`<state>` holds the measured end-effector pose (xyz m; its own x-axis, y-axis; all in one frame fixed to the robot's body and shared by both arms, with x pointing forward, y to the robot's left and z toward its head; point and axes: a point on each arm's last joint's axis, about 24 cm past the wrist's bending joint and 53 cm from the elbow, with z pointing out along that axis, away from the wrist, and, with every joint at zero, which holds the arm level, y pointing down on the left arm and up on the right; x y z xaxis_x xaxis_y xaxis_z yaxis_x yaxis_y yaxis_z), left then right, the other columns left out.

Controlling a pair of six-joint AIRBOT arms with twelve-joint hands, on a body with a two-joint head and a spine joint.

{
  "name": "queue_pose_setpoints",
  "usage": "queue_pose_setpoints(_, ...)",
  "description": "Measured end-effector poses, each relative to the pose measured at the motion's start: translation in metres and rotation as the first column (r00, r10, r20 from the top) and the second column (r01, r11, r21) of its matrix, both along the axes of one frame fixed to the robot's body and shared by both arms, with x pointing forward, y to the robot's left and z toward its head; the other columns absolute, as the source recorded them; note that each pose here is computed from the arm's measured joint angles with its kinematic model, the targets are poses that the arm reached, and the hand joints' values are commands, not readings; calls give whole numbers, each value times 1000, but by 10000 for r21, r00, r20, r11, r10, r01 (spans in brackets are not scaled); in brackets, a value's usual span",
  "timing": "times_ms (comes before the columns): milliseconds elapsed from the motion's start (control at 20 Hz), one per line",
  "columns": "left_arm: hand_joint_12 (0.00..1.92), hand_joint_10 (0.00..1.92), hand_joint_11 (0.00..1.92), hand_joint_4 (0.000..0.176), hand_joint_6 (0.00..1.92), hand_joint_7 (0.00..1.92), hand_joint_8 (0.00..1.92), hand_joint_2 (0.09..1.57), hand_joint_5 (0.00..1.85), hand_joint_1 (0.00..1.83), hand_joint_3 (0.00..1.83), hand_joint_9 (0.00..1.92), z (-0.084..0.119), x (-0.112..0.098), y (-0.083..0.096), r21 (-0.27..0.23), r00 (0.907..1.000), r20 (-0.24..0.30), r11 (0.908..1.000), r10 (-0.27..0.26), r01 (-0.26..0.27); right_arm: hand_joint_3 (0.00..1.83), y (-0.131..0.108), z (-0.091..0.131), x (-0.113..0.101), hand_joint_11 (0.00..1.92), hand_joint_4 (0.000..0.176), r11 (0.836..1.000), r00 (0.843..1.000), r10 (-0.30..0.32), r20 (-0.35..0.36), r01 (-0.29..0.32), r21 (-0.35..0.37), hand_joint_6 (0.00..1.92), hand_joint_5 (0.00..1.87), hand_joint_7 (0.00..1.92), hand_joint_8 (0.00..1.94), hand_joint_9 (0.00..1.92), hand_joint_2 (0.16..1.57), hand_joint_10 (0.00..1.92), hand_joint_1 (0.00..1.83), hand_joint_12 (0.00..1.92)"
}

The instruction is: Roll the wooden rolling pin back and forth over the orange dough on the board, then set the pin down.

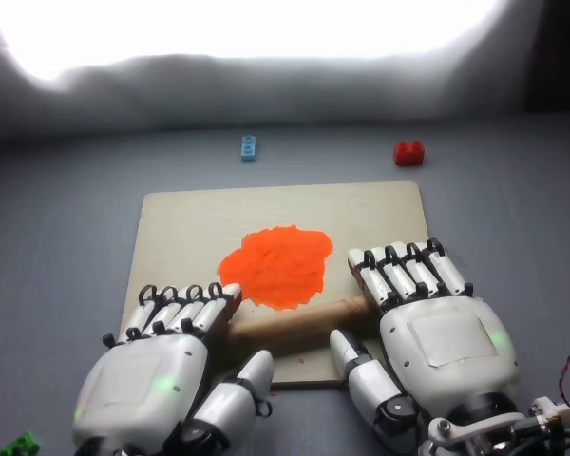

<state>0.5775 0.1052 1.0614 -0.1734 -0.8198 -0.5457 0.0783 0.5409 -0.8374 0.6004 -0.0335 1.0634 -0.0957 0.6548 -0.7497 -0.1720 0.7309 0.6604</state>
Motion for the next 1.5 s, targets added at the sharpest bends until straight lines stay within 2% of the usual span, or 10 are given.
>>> queue_pose_setpoints(100,307,0,0,0,0,254,1,1492,252,0,1,206,2,1,-3,-63,10000,19,10000,-53,54,0,1,1,1,0,0,10000,10000,5,-13,-5,14,3,196,238,4,201,1455,4,0,588)
queue_pose_setpoints(200,360,4,0,0,1,262,2,1492,253,0,1,215,5,3,-8,-104,9998,37,9998,-181,182,0,1,3,3,0,0,10000,10000,-8,0,8,48,1,188,216,1,189,1457,5,0,540)
queue_pose_setpoints(650,313,3,0,0,4,243,1,1489,233,0,0,193,18,13,-6,158,9980,393,9987,-489,483,1,-1,18,10,0,0,9996,9998,-159,157,155,245,2,187,237,2,198,1457,4,0,584)
queue_pose_setpoints(700,364,9,0,0,6,256,4,1491,241,0,0,213,19,15,-7,154,9977,403,9984,-544,538,0,-2,19,10,0,0,9994,9997,-206,153,201,279,4,191,236,1,199,1455,4,0,602)
queue_pose_setpoints(950,388,5,0,0,5,261,6,1487,250,0,0,220,35,19,-10,212,9945,657,9966,-815,802,1,-2,28,9,0,0,9990,9995,-191,255,181,419,6,196,259,9,219,1457,11,0,611)
queue_pose_setpoints(1050,396,6,0,0,9,268,7,1486,262,0,0,223,49,24,-10,445,9909,905,9944,-999,962,0,-3,30,9,0,0,9989,9994,-202,293,190,422,1,173,228,1,200,1455,2,0,581)
queue_pose_setpoints(1150,364,2,0,0,3,268,3,1486,253,0,0,217,61,28,-12,831,9841,1060,9875,-1424,1339,1,-5,32,9,0,0,9988,9993,-221,289,208,437,0,166,232,3,208,1458,5,0,592)
queue_pose_setpoints(1250,389,8,0,0,5,278,4,1489,260,0,0,236,69,30,-17,1322,9764,1011,9753,-1909,1770,1,-9,38,10,0,0,9984,9991,-287,308,271,492,2,159,233,3,211,1458,6,0,614)
queue_pose_setpoints(1350,367,4,0,0,2,269,2,1489,258,0,0,220,76,30,-17,2029,9683,825,9553,-2357,2152,0,-13,50,9,0,0,9976,9984,-327,471,298,617,7,173,253,7,222,1456,9,0,677)
queue_pose_setpoints(1500,366,3,0,0,6,259,2,1486,257,0,0,213,81,31,-16,2674,9560,363,9246,-2911,2714,0,-19,68,11,0,0,9964,9970,-403,664,351,777,1,152,228,0,203,1452,0,0,633)
